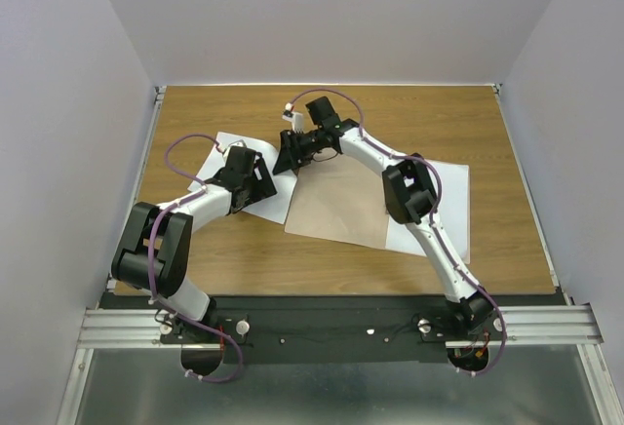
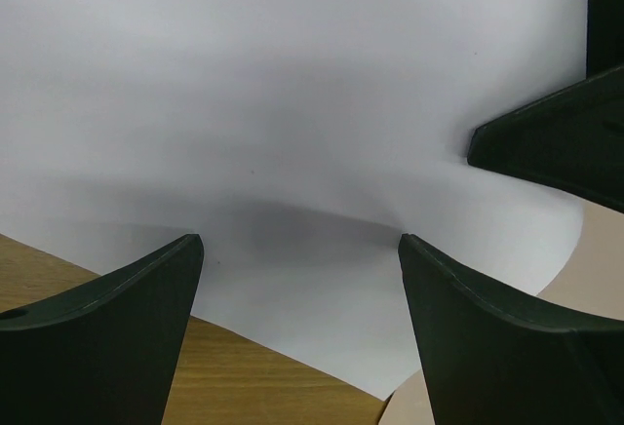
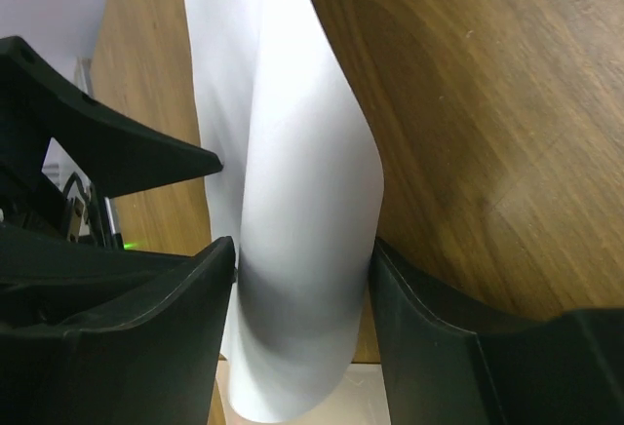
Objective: Put the files into the folder
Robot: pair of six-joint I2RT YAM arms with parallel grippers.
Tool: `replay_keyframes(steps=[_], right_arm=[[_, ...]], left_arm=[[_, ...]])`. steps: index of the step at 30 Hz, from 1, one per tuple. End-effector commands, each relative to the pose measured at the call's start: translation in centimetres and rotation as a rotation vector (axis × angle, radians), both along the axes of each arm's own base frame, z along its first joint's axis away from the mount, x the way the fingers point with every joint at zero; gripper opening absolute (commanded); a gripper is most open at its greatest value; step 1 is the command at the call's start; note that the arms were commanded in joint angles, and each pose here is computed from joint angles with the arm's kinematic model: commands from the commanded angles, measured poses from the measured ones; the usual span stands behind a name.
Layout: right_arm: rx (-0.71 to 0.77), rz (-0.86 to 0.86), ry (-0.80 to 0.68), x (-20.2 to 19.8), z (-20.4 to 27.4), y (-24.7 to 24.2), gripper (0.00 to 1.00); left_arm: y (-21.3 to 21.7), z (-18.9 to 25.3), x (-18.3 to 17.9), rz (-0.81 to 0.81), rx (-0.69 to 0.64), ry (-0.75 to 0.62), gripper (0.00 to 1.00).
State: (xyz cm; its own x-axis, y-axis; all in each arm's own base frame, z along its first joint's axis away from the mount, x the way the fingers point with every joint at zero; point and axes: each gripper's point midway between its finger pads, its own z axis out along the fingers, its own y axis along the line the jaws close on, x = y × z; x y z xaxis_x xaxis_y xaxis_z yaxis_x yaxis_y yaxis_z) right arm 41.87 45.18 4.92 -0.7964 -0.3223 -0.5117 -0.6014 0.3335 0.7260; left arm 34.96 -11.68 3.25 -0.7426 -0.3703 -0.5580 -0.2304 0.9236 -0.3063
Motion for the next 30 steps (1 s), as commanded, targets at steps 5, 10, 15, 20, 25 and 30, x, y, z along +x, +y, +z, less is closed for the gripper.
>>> replay_keyframes(steps=[5,10,15,20,25,30], right_arm=[[0.144,0.174,-0.086,-1.6,1.1,1.1,0.66],[0.232,0.246,-0.087,-2.3,2.4,1.6,0.65],[0.222,0.225,-0.092,-2.3,2.9,1.6,0.41],[0.121,0.114,-0.137,-1.1,2.8,0.8,0.25],[0.067,-0.024,-0.172,0.5,6.1,0.4,0.15],[-0.027,-0.194,-0.227,1.7,8.1,-1.7,0.12]], left_arm=[[0.6,-4.0,-5.4,-0.030,0.021,0.211,0.92],[0.7,-4.1,-5.5,-0.031,0.023,0.210,0.92],[0.6,-3.9,-5.2,-0.031,0.023,0.202,0.92],[0.4,-1.7,-4.3,-0.022,0.007,0.141,0.92],[0.2,2.4,-2.9,-0.007,-0.017,0.042,0.92],[-0.1,7.7,-1.8,-0.005,-0.054,-0.095,0.92]])
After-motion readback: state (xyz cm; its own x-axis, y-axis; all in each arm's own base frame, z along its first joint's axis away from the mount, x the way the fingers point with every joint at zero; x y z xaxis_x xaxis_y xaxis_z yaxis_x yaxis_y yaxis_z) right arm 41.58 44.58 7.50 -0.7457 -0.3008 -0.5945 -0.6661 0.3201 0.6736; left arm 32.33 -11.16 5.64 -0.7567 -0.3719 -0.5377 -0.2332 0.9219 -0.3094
